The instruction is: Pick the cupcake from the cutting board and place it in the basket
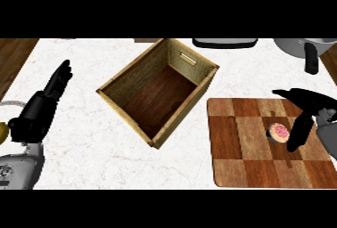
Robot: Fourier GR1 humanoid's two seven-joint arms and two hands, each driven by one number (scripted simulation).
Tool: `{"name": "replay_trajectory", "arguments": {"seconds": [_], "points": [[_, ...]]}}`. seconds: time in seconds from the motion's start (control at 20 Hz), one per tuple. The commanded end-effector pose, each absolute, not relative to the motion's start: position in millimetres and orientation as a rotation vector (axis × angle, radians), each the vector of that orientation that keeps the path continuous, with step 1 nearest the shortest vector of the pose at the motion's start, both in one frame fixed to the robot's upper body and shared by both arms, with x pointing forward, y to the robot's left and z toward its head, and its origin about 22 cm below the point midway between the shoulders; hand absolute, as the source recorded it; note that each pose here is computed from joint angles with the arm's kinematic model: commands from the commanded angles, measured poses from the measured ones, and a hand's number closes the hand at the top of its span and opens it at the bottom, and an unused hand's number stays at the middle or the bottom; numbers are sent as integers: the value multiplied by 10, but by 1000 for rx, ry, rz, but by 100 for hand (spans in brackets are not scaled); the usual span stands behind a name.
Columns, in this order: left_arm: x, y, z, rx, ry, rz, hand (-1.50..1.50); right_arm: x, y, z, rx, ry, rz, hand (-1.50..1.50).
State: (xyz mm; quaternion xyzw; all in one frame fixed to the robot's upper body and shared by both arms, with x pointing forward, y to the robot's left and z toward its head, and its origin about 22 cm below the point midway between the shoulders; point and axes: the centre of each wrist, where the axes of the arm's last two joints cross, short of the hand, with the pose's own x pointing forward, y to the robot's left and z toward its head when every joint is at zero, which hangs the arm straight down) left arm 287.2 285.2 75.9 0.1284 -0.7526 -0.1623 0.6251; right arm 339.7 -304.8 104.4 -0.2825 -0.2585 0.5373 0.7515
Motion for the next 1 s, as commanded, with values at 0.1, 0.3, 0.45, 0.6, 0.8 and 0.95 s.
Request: {"name": "replay_trajectory", "arguments": {"seconds": [0.1,0.3,0.45,0.6,0.8,0.95], "points": [[2749,2918,607,313,-1717,-360,0,3269,-2974,921,-647,-567,1182,-150],[2924,2955,563,291,-1716,-376,0,3392,-2881,848,-632,-596,1172,-150],[2747,2943,738,309,-1728,-397,0,3262,-2950,745,-630,-592,1152,-150],[3007,2988,743,295,-1710,-369,0,3264,-2929,679,-630,-613,1133,-150],[2836,2899,678,282,-1738,-375,0,3277,-2883,520,-629,-582,1141,-150],[2872,2958,899,298,-1733,-387,0,3156,-3053,593,-622,-565,1126,-150]]}}
